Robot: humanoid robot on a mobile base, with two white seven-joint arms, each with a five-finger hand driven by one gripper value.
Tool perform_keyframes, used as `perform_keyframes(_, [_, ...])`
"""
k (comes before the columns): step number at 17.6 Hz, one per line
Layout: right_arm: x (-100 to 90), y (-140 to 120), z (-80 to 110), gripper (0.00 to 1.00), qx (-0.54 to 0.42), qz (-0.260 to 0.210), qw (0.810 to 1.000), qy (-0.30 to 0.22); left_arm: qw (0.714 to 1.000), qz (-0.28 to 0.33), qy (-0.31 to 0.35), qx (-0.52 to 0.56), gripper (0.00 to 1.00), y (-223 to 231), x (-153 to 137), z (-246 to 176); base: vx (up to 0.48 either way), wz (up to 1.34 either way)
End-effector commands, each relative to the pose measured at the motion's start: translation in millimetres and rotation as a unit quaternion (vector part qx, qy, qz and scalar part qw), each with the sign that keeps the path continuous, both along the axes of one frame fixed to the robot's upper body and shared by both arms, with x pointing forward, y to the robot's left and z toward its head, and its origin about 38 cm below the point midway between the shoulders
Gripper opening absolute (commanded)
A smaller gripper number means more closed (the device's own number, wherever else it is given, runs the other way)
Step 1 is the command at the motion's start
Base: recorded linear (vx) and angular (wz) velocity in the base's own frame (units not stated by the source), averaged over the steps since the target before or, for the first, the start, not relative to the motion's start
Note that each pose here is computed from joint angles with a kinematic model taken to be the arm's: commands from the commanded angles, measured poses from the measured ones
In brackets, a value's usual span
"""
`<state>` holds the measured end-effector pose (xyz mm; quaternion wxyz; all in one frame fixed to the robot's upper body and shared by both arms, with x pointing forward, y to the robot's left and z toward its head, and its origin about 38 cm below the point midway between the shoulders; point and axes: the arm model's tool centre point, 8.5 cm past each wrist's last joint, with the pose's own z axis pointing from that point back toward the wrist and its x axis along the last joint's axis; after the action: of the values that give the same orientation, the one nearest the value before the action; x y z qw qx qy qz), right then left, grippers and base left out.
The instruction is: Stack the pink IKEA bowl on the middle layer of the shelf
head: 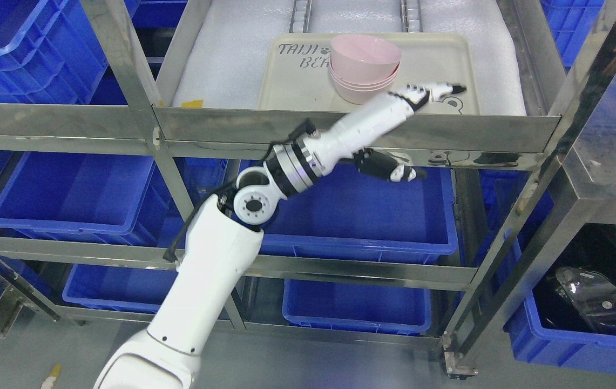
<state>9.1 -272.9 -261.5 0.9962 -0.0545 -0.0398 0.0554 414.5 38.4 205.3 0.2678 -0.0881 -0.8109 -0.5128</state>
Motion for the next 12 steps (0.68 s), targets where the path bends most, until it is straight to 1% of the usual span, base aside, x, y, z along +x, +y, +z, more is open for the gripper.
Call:
perform_keyframes(1, [-8.9, -11, 0.8, 1.0, -0.008, 0.0, 1.0, 0.003, 0.992, -0.098, 0.075, -0.019, 0.98, -29, -121, -87, 0.0, 0.0])
perform_keyframes(3, [-8.9, -11, 0.8, 1.0, -0.008, 0.0, 1.0, 0.003, 0.991, -0.057, 0.113, -0.034, 0.98, -5, -130, -112, 0.0, 0.0])
perform_keyframes(4, [-8.9, -11, 0.8, 1.0, -0.008, 0.0, 1.0, 0.003, 0.99, -0.028, 0.129, -0.04, 0.98, 11, -129, -123, 0.0, 0.0])
perform_keyframes(7, [-8.9, -11, 0.8, 1.0, -0.008, 0.0, 1.0, 0.003, 0.975, 0.093, 0.189, -0.066, 0.99, 69, -117, -165, 0.0, 0.0])
perform_keyframes(8, [-8.9, -11, 0.8, 1.0, -0.008, 0.0, 1.0, 0.003, 0.96, 0.163, 0.208, -0.094, 0.99, 95, -110, -181, 0.0, 0.0])
perform_keyframes(9, [-8.9, -11, 0.8, 1.0, -0.008, -0.001, 1.0, 0.003, 0.947, 0.206, 0.22, -0.11, 0.99, 107, -106, -189, 0.0, 0.0])
perform_keyframes(11, [-8.9, -11, 0.8, 1.0, -0.008, 0.0, 1.0, 0.003, 0.907, 0.282, 0.278, -0.142, 0.99, 125, -102, -204, 0.0, 0.0])
perform_keyframes(12, [-8.9, -11, 0.8, 1.0, -0.008, -0.001, 1.0, 0.003, 0.881, 0.305, 0.319, -0.169, 0.99, 132, -99, -210, 0.0, 0.0])
